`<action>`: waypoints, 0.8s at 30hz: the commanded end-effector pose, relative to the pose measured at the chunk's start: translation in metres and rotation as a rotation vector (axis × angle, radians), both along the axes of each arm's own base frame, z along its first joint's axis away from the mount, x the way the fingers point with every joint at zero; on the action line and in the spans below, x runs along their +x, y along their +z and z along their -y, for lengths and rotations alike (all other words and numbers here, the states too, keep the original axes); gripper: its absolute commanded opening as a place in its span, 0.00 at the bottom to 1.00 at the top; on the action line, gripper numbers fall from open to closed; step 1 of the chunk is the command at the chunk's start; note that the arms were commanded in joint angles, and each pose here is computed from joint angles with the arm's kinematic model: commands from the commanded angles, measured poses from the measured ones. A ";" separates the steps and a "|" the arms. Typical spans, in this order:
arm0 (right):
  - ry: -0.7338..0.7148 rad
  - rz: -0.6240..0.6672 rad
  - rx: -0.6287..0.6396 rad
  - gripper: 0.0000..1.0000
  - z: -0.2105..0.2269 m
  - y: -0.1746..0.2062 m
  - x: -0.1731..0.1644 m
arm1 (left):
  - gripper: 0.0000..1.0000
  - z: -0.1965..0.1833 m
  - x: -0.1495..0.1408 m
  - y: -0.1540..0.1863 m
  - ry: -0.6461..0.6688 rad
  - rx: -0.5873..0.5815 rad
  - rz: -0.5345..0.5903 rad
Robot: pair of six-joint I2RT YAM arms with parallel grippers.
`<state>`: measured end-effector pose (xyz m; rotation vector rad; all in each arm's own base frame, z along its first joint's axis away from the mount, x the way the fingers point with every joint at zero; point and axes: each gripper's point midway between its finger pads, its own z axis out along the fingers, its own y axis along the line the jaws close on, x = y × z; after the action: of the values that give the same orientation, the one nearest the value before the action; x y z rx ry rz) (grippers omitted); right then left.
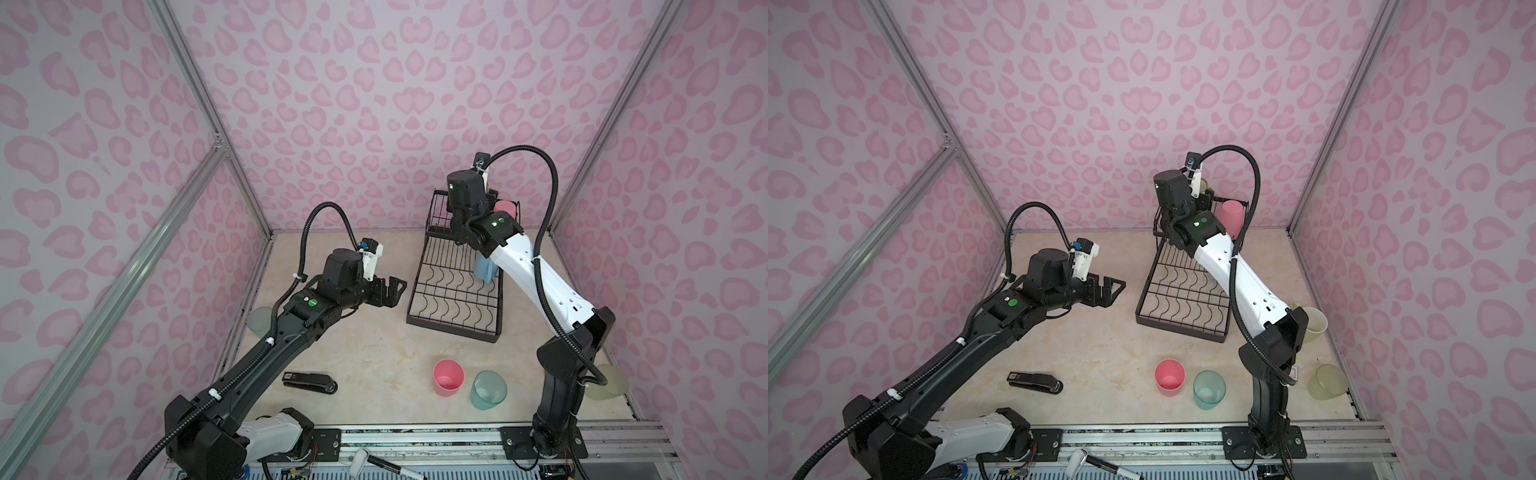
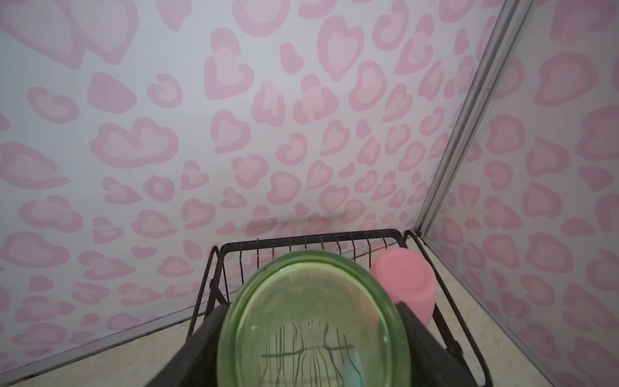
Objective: Load cups into a dish rack
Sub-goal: Place the cup upside down at the dish rack.
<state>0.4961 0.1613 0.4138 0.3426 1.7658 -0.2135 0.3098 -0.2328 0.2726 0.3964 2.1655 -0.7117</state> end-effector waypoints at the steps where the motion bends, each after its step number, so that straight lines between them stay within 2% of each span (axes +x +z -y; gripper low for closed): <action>1: -0.018 -0.018 -0.018 0.58 0.006 -0.008 0.008 | 0.98 0.003 0.003 0.012 -0.016 -0.023 0.058; 11: -0.048 -0.063 -0.019 0.58 0.025 -0.040 0.039 | 0.99 0.008 0.003 0.009 -0.039 -0.036 0.053; 24: -0.061 -0.103 -0.058 0.58 0.024 -0.076 0.071 | 0.99 0.011 0.004 0.002 -0.048 -0.031 0.038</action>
<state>0.5607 0.1363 0.3385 0.3477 1.8642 -0.3306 0.3100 -0.2404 0.2712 0.4343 2.1434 -0.7469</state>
